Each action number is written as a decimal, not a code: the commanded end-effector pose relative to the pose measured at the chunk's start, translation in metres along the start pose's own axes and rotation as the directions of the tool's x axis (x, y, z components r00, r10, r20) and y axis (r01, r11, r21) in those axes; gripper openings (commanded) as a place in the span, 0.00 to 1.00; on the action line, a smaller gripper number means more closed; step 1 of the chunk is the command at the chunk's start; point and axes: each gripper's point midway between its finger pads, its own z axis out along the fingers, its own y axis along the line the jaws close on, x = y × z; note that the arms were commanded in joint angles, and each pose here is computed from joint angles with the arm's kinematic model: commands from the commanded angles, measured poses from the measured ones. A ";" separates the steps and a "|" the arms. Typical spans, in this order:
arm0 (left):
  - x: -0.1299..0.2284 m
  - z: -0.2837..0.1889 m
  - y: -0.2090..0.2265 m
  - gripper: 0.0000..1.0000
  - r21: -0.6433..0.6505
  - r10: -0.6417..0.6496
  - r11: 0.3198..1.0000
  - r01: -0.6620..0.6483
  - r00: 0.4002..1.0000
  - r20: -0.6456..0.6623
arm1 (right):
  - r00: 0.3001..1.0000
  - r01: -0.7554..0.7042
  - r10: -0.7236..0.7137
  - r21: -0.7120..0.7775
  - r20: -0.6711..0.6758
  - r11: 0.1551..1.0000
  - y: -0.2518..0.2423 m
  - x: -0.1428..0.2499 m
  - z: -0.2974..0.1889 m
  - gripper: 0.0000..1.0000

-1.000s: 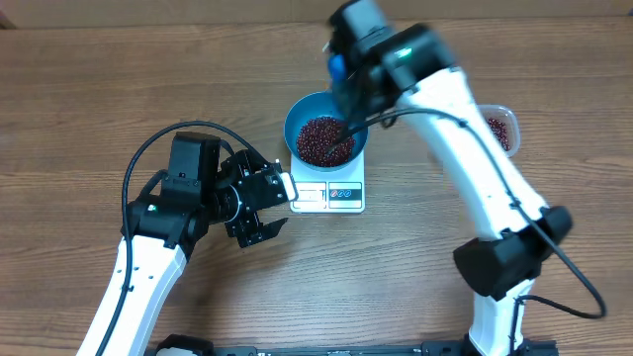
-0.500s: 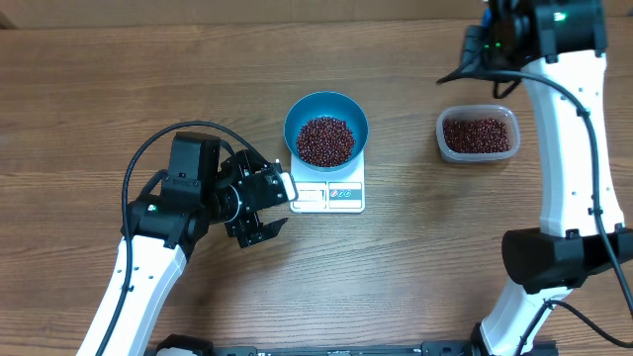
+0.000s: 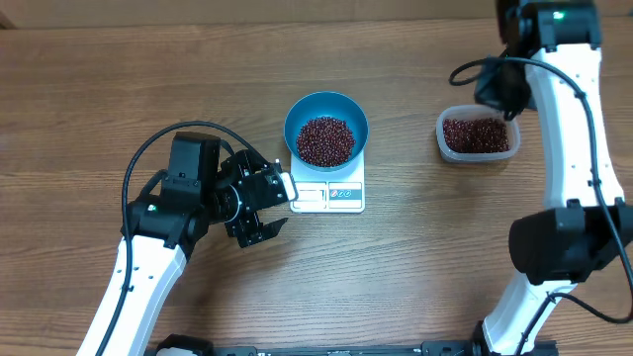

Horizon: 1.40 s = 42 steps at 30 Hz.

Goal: Scoop item into bowl and weigh 150g on scale
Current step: 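Move the empty scoop with the right gripper back to the bean tub, then lower the scoop with the right gripper into the bean tub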

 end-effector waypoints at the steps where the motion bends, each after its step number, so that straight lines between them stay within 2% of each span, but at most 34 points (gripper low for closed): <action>1: 0.000 0.003 -0.004 1.00 0.017 -0.010 1.000 0.010 1.000 0.003 | 0.999 -0.008 0.009 0.029 -0.033 1.000 -0.002 0.007 0.014 0.04; 18: 0.000 0.003 -0.004 1.00 0.017 -0.010 1.000 0.010 1.000 0.003 | 0.992 0.020 -0.012 0.063 -0.124 0.998 0.006 0.031 0.080 0.04; 32: 0.000 0.003 -0.004 0.99 0.017 -0.010 1.000 0.010 1.000 0.003 | 0.990 0.050 -0.041 0.063 -0.137 0.997 0.015 0.035 0.089 0.04; 42: 0.000 0.003 -0.004 0.99 0.017 -0.010 1.000 0.010 1.000 0.003 | 0.971 0.134 -0.143 -0.064 -0.192 0.989 0.063 0.055 0.093 0.04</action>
